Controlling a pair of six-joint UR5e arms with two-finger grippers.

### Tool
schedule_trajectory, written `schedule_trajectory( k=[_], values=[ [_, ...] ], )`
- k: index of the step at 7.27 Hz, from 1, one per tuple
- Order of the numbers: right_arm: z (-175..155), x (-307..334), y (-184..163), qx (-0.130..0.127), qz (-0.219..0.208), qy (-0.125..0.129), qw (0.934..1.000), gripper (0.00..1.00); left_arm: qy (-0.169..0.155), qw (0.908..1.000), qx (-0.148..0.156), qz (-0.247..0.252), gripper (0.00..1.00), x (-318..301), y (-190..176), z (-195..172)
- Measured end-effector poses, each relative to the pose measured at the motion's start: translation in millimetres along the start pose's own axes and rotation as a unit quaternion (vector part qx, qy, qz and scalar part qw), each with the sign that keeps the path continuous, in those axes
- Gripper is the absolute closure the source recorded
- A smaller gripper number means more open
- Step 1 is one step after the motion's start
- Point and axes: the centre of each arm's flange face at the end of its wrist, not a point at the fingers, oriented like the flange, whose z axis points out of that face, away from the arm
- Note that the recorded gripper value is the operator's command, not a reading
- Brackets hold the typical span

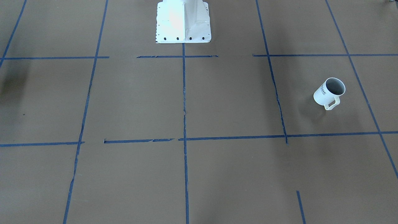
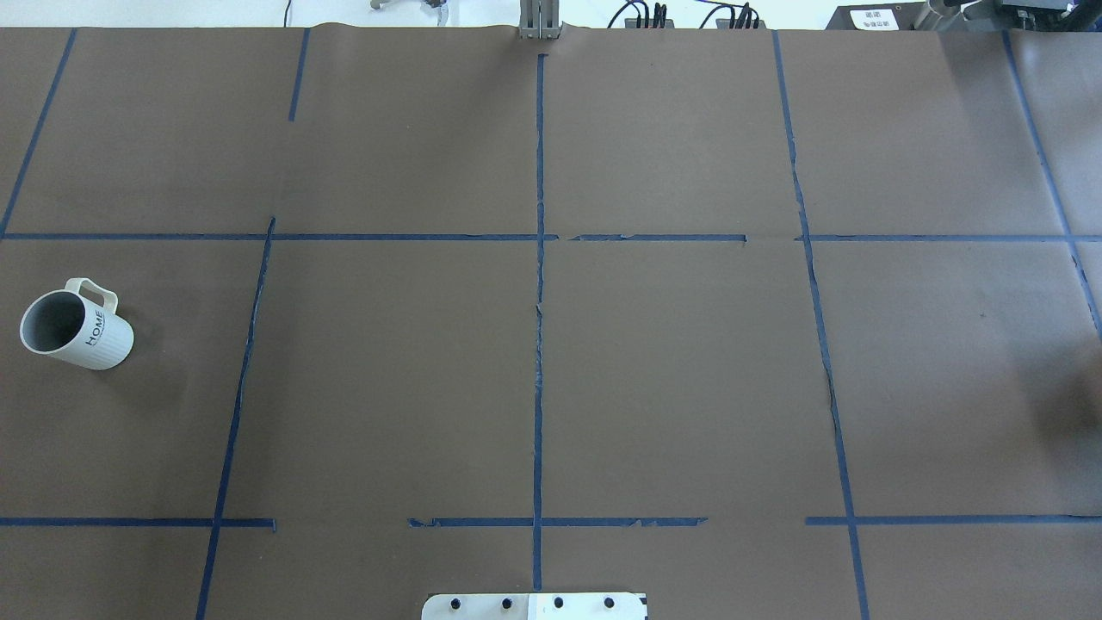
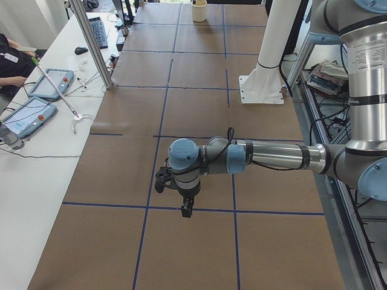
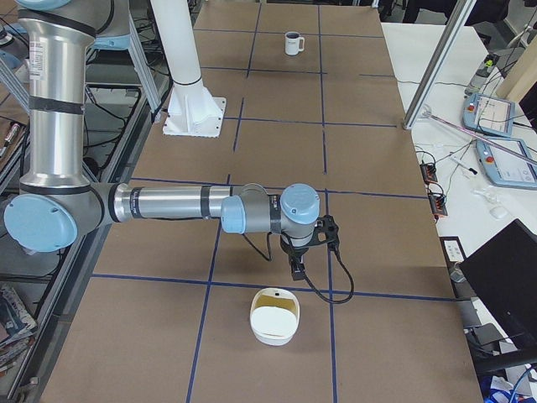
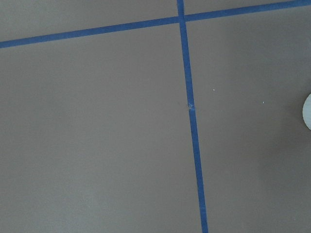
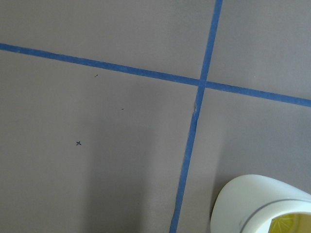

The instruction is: Left arm hands cup to right arm to dump lemon

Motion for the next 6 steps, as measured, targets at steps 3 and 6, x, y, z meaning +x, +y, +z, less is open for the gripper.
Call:
schedule_trajectory(
  k=[3,6],
  values=[
    [1.3,2.9,5.1,-0.004,0.009,0.001,1.0,0.0,-0.005,1.0,-0.001,-0.002,0.0,0.1,2.3,-1.1],
    [2.0,6.7,9.7,-0.005,0.014,0.002,0.9999,0.0,-0.011,0.9999,0.0,0.0,0.0,0.8,-0.9,-3.0]
  ],
)
